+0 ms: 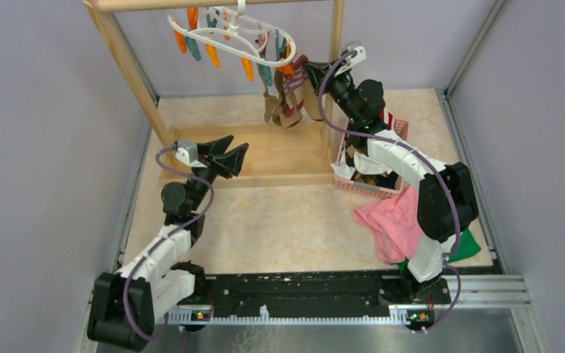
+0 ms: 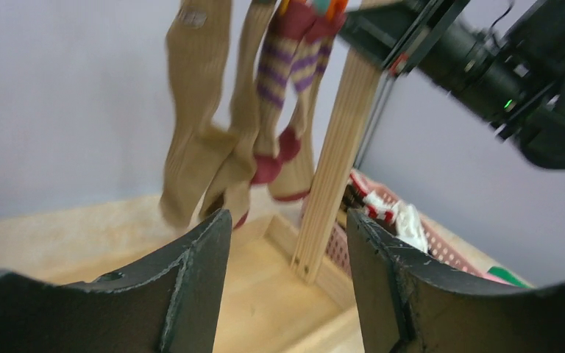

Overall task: Clip the socks to the hanger
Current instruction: Adjust the hanger on the clothesline.

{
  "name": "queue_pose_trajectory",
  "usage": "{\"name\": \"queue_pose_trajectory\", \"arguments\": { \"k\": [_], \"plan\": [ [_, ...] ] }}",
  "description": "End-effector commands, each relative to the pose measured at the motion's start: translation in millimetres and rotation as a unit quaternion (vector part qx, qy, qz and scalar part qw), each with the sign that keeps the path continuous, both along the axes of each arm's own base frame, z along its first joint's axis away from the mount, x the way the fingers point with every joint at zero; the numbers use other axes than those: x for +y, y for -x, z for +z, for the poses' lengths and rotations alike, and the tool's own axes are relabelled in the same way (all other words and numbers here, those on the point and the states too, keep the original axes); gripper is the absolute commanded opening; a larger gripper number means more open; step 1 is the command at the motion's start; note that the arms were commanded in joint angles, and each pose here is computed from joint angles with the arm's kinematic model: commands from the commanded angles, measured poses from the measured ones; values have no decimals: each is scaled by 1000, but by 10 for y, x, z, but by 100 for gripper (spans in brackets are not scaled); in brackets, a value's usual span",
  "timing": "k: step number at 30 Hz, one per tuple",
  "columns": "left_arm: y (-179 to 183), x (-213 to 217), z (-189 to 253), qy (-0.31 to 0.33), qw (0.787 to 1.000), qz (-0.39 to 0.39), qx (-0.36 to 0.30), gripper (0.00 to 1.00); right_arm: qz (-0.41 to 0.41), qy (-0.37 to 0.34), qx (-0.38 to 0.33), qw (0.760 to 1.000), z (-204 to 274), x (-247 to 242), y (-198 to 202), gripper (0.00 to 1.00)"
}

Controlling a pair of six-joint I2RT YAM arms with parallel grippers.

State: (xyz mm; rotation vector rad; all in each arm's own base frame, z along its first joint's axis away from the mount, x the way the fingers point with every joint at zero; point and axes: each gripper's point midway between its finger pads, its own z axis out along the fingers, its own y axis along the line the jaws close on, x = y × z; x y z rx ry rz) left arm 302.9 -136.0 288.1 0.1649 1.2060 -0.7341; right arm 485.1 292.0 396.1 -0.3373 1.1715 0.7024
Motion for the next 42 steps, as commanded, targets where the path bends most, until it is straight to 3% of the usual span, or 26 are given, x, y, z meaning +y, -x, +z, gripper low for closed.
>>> {"name": "queue_pose_trajectory", "arguments": {
  "k": [1,5,8,10,12,18,25,33,42],
  "plan": [
    [116,-283,970,18,985,-99,-138,63,-13,-5,-19,1000,130,-60,-24,0],
    [-53,-361,1237,5,979,-108,-171,63,-5,-2,-20,1000,132,-45,-4,0],
    [-201,-187,1429,50,979,-56,-188,64,7,2,-25,1000,119,-21,47,0],
    [-245,-53,1559,96,977,-35,-185,71,17,4,-29,999,116,-6,97,0],
    [-315,65,1678,144,975,-25,-164,76,21,5,-29,999,107,-4,123,0],
    [-609,463,1962,232,971,-13,-59,76,25,7,-24,999,44,4,132,0],
    [-725,1085,2171,304,951,55,-29,70,32,5,-21,999,21,33,133,0],
    [-1015,1084,2376,352,936,-16,12,71,33,5,-21,999,16,32,119,0],
    [-1161,1127,2512,372,927,-10,35,69,37,2,-21,999,37,45,129,0]
  ]
}}
